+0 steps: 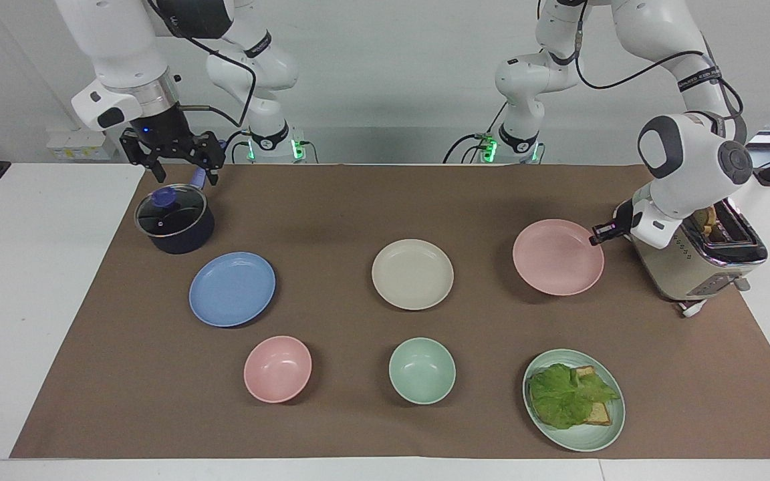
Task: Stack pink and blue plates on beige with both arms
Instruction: 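Carry the pink plate with the left gripper onto the beige plate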
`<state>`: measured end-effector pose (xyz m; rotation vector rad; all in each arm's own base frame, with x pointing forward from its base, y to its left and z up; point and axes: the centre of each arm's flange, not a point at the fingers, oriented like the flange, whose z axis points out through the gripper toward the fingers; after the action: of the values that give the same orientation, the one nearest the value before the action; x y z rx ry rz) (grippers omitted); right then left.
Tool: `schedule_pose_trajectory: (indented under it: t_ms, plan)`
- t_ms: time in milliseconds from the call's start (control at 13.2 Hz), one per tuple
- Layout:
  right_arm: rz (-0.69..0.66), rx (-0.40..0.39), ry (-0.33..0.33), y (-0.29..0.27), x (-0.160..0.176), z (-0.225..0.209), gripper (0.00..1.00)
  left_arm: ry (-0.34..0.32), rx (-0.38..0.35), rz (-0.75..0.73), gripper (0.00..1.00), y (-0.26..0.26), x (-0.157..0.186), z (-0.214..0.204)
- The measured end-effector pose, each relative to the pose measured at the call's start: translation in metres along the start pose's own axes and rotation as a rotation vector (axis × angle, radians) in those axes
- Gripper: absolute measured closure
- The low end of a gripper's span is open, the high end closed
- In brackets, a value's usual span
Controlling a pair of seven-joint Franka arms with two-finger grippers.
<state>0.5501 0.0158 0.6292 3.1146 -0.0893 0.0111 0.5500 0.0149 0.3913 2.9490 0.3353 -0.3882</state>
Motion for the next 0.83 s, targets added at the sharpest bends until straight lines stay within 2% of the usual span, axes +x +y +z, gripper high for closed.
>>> schedule_pose_trajectory:
  t_ms: [302,604,830]
  plan:
    - [0.000,0.000,0.000,0.000,0.000,0.000,0.00,-0.016,0.008,-0.017,0.95,0.107,-0.027,0.022]
    - [0.001,0.000,0.000,0.001,0.000,0.000,0.00,0.025,0.007,-0.031,0.95,0.188,-0.059,0.036]
    - [-0.003,0.000,-0.001,0.007,0.001,0.000,0.00,0.052,-0.006,-0.006,0.95,0.229,-0.080,0.048]
